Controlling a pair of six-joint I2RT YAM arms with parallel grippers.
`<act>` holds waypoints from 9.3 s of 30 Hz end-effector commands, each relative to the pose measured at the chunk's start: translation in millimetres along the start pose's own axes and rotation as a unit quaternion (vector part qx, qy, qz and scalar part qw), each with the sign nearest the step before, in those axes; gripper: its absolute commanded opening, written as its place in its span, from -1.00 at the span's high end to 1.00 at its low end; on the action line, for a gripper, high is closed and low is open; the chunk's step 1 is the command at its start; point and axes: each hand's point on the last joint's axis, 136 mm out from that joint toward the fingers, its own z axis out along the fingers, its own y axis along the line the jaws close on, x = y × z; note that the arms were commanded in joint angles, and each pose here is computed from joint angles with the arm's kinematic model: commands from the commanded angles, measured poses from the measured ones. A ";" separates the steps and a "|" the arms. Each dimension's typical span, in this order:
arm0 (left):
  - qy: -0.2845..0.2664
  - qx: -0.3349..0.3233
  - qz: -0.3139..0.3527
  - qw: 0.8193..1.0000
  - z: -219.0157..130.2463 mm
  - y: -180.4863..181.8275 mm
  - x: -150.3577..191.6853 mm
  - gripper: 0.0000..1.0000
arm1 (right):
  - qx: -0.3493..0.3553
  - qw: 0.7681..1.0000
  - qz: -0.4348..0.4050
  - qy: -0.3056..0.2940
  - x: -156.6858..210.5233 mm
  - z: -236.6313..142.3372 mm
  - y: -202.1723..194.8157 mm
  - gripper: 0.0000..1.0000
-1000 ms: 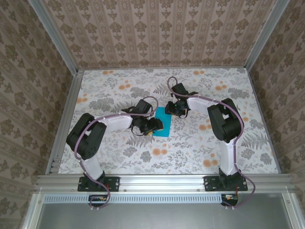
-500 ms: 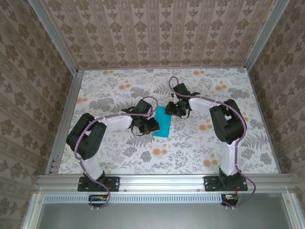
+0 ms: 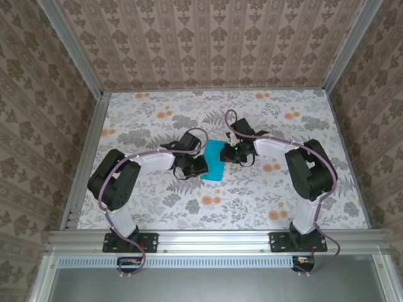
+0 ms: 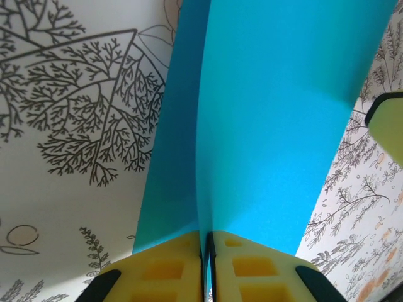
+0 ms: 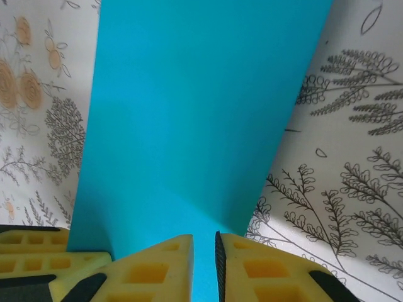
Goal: Fold a paper plane with a square sheet of paper (pick it up from the middle)
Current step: Fold the triangle a second time at the center of the table.
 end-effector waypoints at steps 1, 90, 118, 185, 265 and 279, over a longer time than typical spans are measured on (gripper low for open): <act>-0.001 -0.006 0.000 1.000 -3.1 4.1 1.0 0.76 | -0.020 1.000 0.005 0.013 3.1 11.6 4.9 0.68; -0.028 0.096 0.041 0.994 12.4 -39.8 -20.6 0.82 | -0.166 0.986 0.031 0.004 3.0 -8.1 15.5 0.38; -0.029 0.106 0.045 0.993 8.6 -48.7 -25.0 0.84 | -0.152 0.987 0.008 0.047 22.7 3.6 17.3 0.44; -0.013 0.144 0.059 0.988 13.8 -71.4 -30.5 0.63 | -0.033 0.999 -0.003 0.026 6.3 17.4 -19.9 0.85; -0.004 0.030 0.016 0.999 39.2 -13.5 -23.9 0.81 | -0.029 0.999 0.007 -0.027 -7.8 -18.1 -8.8 0.52; 0.006 0.052 0.032 0.998 40.8 -22.9 -21.1 0.80 | -0.077 0.997 -0.007 0.022 36.1 -11.9 9.7 0.68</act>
